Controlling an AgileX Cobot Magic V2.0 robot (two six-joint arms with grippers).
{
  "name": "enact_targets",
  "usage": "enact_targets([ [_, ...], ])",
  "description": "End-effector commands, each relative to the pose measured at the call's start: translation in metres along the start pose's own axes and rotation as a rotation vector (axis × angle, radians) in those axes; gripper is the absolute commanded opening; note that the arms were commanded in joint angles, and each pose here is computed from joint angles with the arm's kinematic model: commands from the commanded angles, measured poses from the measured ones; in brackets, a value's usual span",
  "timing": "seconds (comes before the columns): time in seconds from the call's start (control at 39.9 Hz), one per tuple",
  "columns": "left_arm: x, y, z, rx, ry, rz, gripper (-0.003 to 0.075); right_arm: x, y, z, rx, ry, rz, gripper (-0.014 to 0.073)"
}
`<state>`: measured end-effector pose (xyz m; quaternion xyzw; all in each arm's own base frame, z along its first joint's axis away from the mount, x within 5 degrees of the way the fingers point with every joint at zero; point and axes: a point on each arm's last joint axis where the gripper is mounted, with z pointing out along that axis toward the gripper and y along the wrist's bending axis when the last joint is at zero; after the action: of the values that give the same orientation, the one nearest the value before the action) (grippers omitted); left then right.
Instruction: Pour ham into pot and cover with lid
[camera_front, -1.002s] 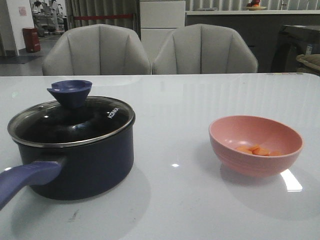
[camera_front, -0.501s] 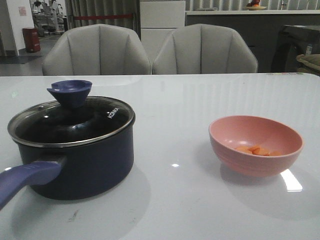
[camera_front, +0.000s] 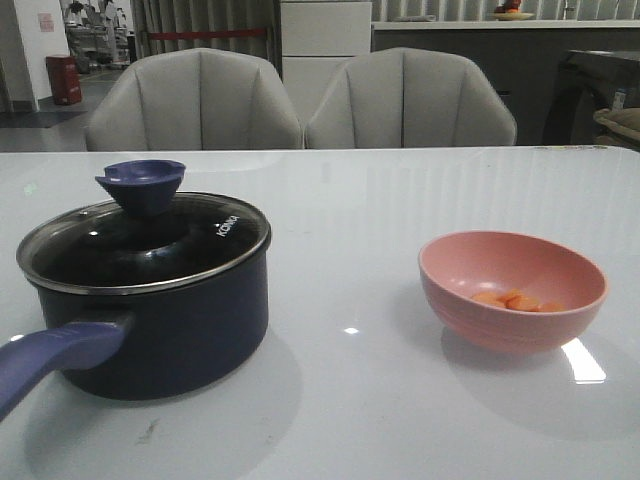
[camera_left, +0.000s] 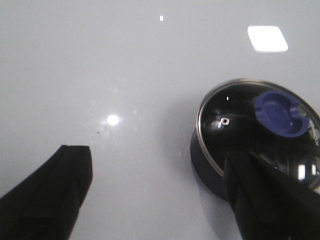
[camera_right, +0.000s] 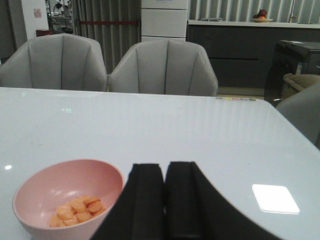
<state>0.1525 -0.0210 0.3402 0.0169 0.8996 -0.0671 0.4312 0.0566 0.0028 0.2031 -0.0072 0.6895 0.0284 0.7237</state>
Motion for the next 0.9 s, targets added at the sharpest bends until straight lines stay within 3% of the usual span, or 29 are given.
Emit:
enact_targets([
  [0.0, -0.026, -0.006, 0.011, 0.023, 0.063, -0.006, 0.0601, -0.004, 0.0, -0.001, 0.003, -0.085, -0.014, 0.0134],
  [0.38, -0.072, -0.061, 0.069, 0.16, 0.252, -0.017, 0.0601, -0.004, 0.0, -0.001, 0.0, -0.085, -0.013, 0.0134],
  [0.65, -0.086, -0.112, 0.11, 0.166, 0.366, -0.014, 0.0598, -0.004, 0.0, -0.001, 0.0, -0.085, -0.013, 0.0134],
  [0.88, -0.082, -0.135, 0.141, 0.143, 0.486, -0.005, 0.0598, -0.004, 0.0, -0.001, 0.0, -0.086, -0.013, 0.0134],
])
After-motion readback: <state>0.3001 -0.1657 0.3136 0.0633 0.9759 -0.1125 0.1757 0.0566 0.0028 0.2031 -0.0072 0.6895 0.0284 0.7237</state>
